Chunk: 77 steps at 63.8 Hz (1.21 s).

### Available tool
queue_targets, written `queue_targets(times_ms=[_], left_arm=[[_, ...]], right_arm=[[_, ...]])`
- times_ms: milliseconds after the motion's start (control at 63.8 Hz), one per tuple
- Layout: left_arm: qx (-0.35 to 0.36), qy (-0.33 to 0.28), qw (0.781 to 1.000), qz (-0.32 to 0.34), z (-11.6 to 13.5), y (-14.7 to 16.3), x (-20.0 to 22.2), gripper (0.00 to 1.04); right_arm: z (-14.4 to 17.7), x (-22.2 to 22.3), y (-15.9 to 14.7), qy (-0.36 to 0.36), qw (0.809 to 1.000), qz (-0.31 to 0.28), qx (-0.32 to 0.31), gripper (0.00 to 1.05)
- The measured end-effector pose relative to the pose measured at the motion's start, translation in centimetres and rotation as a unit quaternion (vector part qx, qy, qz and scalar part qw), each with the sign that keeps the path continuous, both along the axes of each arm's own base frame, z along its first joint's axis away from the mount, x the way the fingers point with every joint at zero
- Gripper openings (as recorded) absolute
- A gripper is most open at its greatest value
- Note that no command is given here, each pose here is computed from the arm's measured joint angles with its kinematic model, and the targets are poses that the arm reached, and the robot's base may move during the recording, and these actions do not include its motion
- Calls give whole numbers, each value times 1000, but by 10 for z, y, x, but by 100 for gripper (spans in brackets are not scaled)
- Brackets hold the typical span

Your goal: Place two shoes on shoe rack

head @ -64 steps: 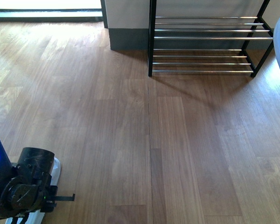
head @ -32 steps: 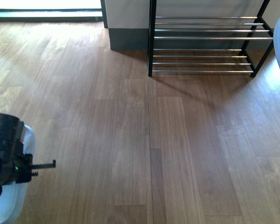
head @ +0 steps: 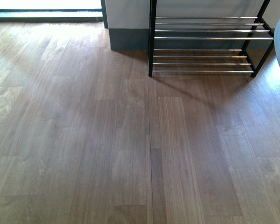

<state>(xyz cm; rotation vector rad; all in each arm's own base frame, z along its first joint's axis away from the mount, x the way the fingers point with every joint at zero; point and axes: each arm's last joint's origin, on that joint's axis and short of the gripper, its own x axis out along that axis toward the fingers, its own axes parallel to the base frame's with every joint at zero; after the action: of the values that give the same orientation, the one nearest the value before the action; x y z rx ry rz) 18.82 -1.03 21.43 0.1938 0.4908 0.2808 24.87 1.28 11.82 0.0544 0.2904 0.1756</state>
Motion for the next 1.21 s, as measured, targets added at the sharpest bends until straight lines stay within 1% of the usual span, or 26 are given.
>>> queue_targets(times_ms=[94,235,1206], left_arm=[[13,-24,1000,3,19,-4,-26,2],[11,-47,999,-3,28,-5,-41,2],[11,-45,999,-4,28,-5,-41,2]], right_arm=[[0,0,0,0,1000,0,0,2],[0,0,0,0,1000,0,0,2],[0,0,0,0,1000,1,0,2]])
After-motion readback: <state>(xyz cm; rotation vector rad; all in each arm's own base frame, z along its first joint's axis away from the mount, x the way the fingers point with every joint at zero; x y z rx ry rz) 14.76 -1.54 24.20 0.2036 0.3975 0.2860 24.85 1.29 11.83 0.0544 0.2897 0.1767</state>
